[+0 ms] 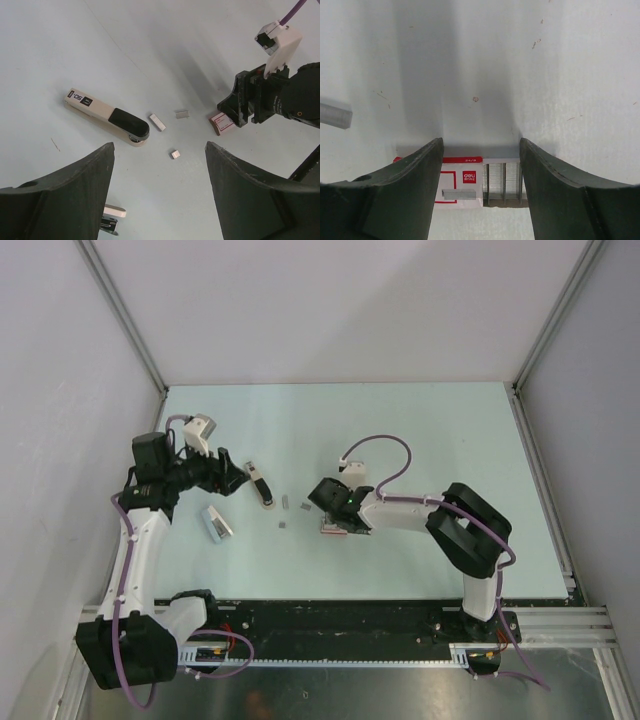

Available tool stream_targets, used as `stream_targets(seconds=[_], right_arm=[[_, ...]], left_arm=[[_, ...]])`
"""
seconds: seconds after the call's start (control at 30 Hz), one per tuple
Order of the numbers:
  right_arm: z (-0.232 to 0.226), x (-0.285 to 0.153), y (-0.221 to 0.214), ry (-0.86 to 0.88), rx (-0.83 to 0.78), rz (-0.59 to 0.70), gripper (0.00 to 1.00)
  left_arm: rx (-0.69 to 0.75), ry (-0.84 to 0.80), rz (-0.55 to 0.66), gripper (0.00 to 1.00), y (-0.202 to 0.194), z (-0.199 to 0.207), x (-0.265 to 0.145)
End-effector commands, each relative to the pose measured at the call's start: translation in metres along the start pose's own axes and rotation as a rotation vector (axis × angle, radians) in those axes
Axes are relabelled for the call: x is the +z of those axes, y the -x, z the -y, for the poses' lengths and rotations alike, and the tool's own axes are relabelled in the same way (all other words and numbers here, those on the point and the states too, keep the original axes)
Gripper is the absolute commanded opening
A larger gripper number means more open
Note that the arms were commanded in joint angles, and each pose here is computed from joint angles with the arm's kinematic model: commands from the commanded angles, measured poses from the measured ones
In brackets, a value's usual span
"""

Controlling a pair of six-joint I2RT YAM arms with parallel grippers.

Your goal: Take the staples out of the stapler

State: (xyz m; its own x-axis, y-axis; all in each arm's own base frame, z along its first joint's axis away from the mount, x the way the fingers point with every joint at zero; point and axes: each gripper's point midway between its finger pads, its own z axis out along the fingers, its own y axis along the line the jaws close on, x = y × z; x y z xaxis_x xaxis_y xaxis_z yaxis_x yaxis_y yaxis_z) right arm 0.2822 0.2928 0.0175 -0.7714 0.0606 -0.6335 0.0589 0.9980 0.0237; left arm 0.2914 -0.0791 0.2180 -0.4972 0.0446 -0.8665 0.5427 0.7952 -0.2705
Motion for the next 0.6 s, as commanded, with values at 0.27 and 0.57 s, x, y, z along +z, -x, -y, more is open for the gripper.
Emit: stream_targets(seconds=[0.27,0.57], right_arm=[[0.038,-0.008,-0.071,-0.056,-0.194,-0.226,0.68],[0.029,-0.019,0.002,0.034,-0.108,-0.066,0.69]], left_arm=[[0.048,0.012,0.021,0.78,0.006,0.001,-0.006],[0.040,0.016,0.004,0.78,0.002,-0.004,-0.002]])
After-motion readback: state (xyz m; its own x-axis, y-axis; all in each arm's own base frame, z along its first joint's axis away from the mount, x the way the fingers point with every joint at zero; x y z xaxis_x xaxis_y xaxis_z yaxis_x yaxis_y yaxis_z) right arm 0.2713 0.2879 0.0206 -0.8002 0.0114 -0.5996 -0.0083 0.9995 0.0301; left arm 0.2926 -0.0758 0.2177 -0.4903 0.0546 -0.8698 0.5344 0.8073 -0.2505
